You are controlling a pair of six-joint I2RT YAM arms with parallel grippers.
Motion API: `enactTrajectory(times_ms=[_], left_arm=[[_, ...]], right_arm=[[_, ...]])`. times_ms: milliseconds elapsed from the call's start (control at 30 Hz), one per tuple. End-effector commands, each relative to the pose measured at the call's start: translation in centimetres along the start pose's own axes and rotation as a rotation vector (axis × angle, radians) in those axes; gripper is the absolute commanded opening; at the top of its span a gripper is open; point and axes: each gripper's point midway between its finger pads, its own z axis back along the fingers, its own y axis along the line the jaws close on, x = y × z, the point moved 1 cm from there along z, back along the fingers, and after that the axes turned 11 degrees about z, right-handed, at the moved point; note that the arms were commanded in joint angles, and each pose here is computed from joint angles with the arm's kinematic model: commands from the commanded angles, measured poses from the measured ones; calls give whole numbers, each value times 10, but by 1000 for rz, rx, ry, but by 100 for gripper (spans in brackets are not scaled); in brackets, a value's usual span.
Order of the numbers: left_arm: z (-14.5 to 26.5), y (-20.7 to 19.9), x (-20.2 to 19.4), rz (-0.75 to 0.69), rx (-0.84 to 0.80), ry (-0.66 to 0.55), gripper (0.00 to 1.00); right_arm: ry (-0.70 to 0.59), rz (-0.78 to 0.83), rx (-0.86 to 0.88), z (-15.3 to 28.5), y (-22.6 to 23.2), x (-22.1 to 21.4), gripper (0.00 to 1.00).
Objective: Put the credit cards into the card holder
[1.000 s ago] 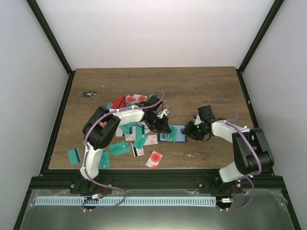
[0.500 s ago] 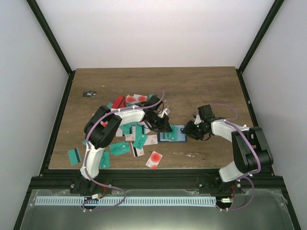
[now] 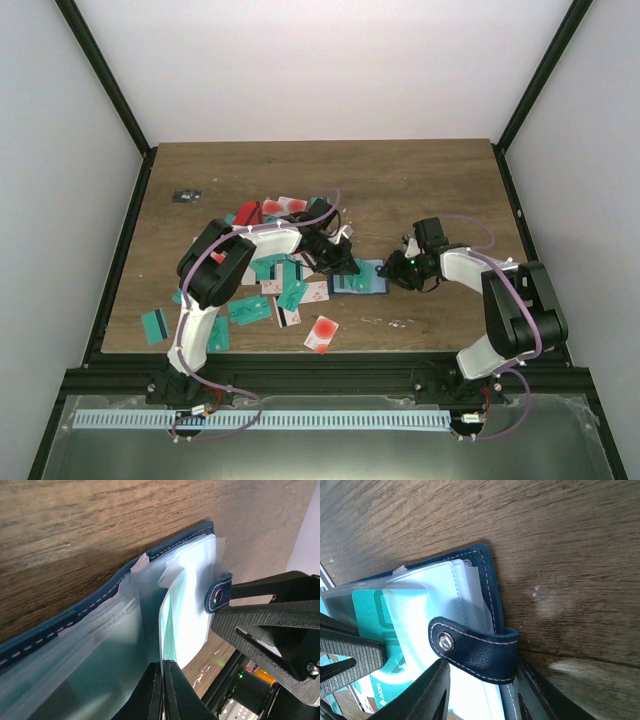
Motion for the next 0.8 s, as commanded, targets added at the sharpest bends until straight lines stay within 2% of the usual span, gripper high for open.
enactTrajectory(times_ms=[0,433,767], left_arm=[[-12,15,10,45,31,-44,4],[-22,16,10,61,32,-54,4],[-2,29,17,54,118,-151,4]], right_arm=[[51,-17,-37,-11,-14,-12,38],[53,-16,-19,-13,-11,-11,38],[60,-15,-25,-13,-13,-14,38]])
